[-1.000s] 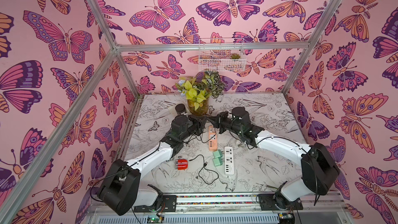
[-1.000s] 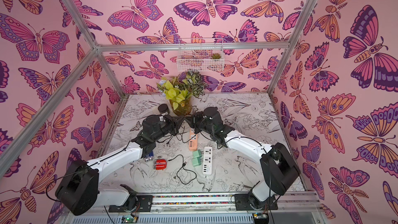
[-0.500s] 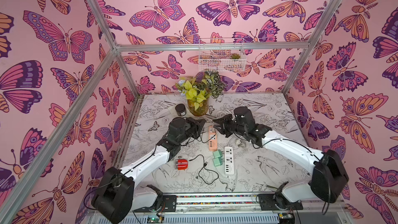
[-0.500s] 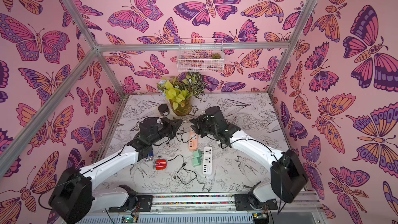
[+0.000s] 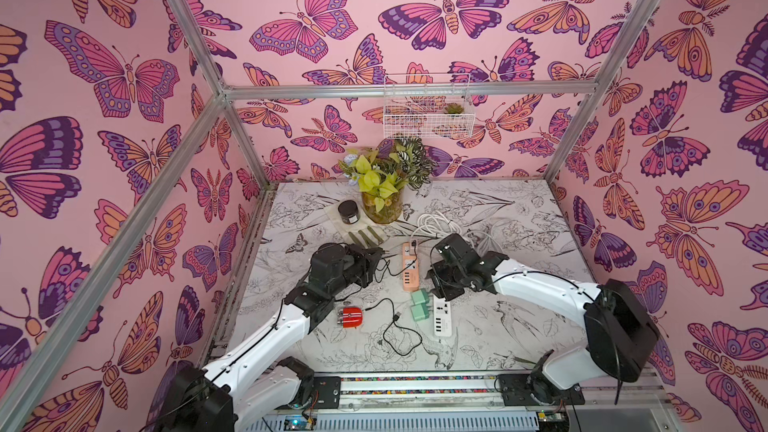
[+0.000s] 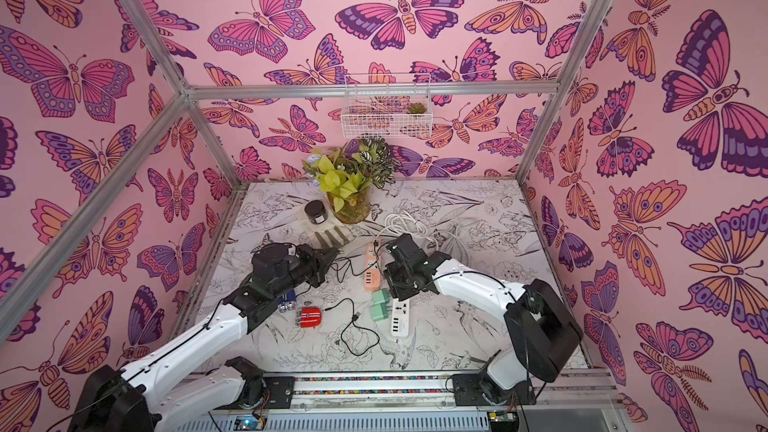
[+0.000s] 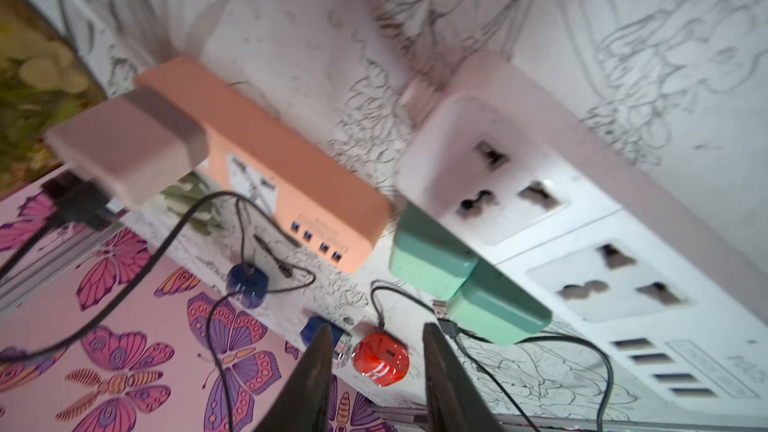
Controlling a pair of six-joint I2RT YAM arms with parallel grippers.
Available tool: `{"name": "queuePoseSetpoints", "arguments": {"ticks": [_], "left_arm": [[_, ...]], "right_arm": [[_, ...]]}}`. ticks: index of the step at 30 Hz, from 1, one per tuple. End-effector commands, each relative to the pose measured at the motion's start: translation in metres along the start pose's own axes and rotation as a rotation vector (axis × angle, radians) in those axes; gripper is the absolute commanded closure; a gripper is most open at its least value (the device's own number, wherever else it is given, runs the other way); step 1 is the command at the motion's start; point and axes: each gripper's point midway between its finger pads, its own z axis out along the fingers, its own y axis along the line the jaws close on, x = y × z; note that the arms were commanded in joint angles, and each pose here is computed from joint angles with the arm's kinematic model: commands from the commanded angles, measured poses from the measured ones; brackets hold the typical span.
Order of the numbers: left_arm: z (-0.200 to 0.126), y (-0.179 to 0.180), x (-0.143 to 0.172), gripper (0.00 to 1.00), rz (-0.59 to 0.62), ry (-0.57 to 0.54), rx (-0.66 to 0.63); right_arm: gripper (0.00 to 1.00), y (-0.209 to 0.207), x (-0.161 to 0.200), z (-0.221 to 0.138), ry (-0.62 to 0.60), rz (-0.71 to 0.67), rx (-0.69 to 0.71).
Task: Charge the electric shaver
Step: Pick up the plug from the center of the board.
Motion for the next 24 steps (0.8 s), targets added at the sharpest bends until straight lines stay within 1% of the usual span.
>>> {"name": "queuePoseSetpoints", "arguments": {"ticks": [1,7,17,20,24], "left_arm": [[-0.005,0.009,-0.005,1.0,0.015,-0.02,-0.026],[-0.009,0.008,-0.004,1.0,0.016,-0.018,-0.024],[-0.012,0.002,-0.005,1.0,0.013,-0.024,-0.011],[-0.012,0.002,-0.005,1.0,0.013,-0.023,-0.011],[-0.011,0.004,-0.006,1.0,0.01,-0.025,-0.015]], "right_arm": [[0.58,-0.003,0.0,0.009,-0.025,0.06,0.063],[0.49,-0.006,0.005,0.021,-0.027,0.068,0.138],[0.49,-0.029,0.002,0.022,-0.065,0.111,0.233],[0.47,-0.032,0.001,0.023,-0.078,0.13,0.233],[0.45,-0.03,0.0,0.034,-0.083,0.137,0.241]]}}
